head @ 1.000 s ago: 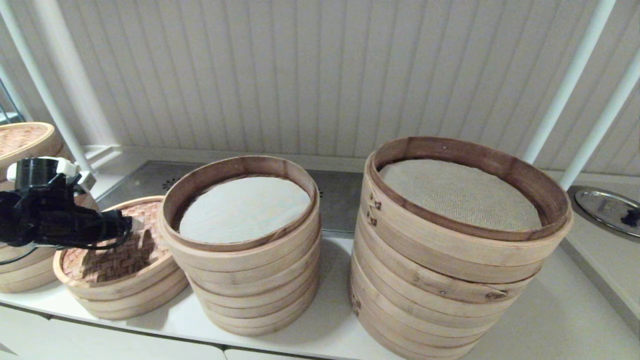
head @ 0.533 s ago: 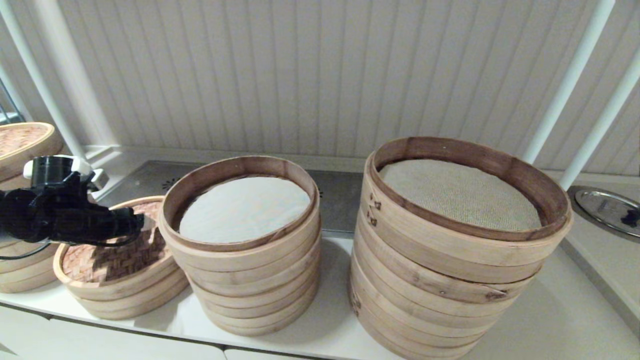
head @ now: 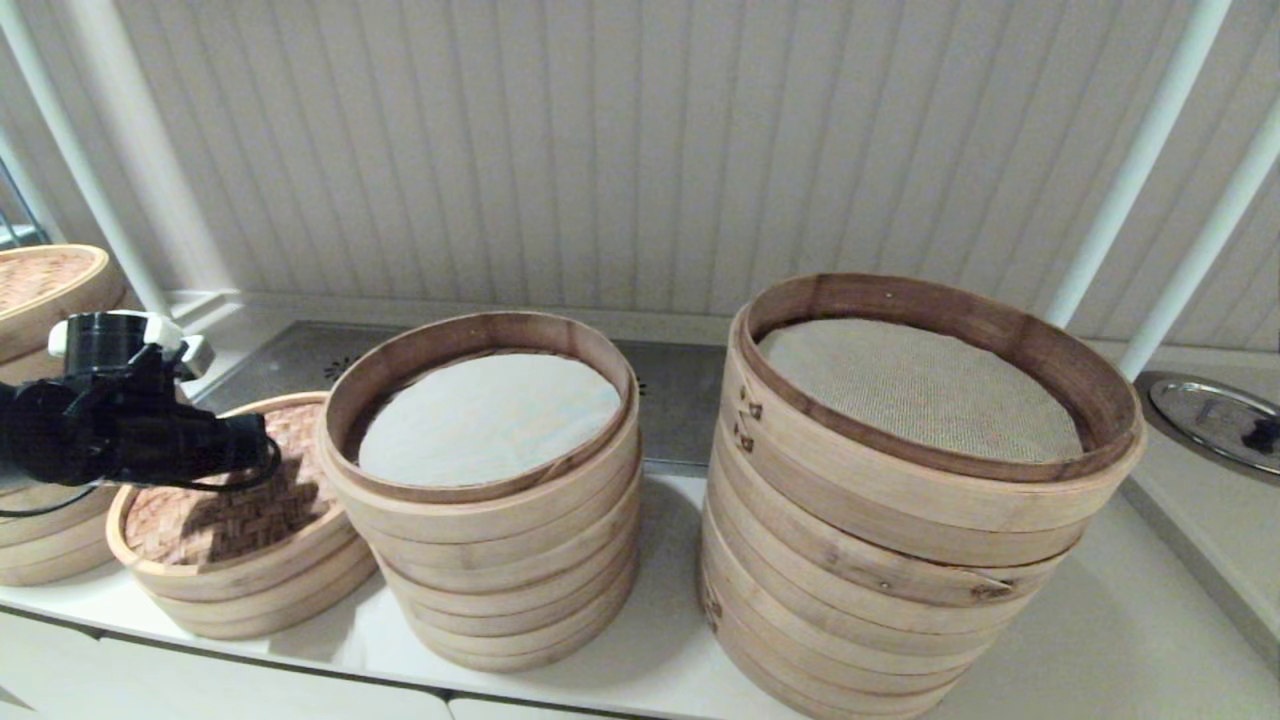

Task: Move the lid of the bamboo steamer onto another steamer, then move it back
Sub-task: Pick up the steamer

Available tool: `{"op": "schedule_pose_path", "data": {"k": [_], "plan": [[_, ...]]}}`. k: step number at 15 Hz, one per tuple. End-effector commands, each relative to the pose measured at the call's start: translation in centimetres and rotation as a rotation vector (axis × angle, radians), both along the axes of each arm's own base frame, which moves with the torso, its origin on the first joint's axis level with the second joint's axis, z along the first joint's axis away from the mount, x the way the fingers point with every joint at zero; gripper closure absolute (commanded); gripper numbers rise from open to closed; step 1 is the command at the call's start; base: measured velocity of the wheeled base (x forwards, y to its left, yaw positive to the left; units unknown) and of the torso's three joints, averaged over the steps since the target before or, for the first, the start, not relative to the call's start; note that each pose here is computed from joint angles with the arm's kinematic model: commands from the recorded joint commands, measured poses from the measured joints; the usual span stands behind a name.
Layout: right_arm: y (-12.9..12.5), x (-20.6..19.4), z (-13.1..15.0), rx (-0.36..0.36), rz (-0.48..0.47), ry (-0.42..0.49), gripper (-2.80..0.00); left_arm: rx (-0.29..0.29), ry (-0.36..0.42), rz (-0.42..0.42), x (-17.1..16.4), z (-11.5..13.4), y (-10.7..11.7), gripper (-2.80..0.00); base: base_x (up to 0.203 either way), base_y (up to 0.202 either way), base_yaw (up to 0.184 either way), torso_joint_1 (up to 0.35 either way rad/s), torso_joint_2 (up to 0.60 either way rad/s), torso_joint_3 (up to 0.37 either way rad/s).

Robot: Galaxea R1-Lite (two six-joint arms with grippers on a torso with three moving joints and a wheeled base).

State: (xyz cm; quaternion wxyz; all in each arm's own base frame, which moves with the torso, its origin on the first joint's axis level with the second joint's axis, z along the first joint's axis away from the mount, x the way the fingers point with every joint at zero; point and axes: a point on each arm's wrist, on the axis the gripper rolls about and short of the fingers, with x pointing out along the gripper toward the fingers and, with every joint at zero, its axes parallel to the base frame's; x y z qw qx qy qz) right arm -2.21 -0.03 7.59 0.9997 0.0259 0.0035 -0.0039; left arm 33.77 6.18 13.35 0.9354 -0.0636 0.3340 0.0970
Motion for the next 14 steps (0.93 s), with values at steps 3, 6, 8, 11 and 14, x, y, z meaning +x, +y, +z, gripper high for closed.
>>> {"op": "schedule_pose_path", "data": {"k": [3, 6, 8, 11, 14], "plan": [[0.0, 0.0, 0.0, 0.0, 0.001, 0.001, 0.0, 0.016, -0.008, 0.008, -0.2, -0.2, 0.0, 0.0, 0.0, 0.0, 0.0, 0.0, 0.0, 0.0], [0.0, 0.0, 0.0, 0.0, 0.0, 0.0, 0.0, 0.018, -0.011, 0.01, -0.2, -0.3, 0.1, 0.0, 0.0, 0.0, 0.0, 0.0, 0.0, 0.0], [0.0, 0.0, 0.0, 0.0, 0.001, 0.002, 0.0, 0.019, -0.02, 0.011, -0.3, 0.0, 0.0, 0.0, 0.0, 0.0, 0.0, 0.0, 0.0, 0.0], [0.0, 0.0, -0.1, 0.0, 0.0, 0.002, 0.0, 0.017, -0.046, 0.015, -0.5, 0.7, 0.0, 0.0, 0.0, 0.0, 0.0, 0.0, 0.0, 0.0], [0.0, 0.0, 0.0, 0.0, 0.0, 0.001, 0.0, 0.017, -0.062, 0.014, -0.7, 1.3, -0.1, 0.0, 0.0, 0.0, 0.0, 0.0, 0.0, 0.0]]}}
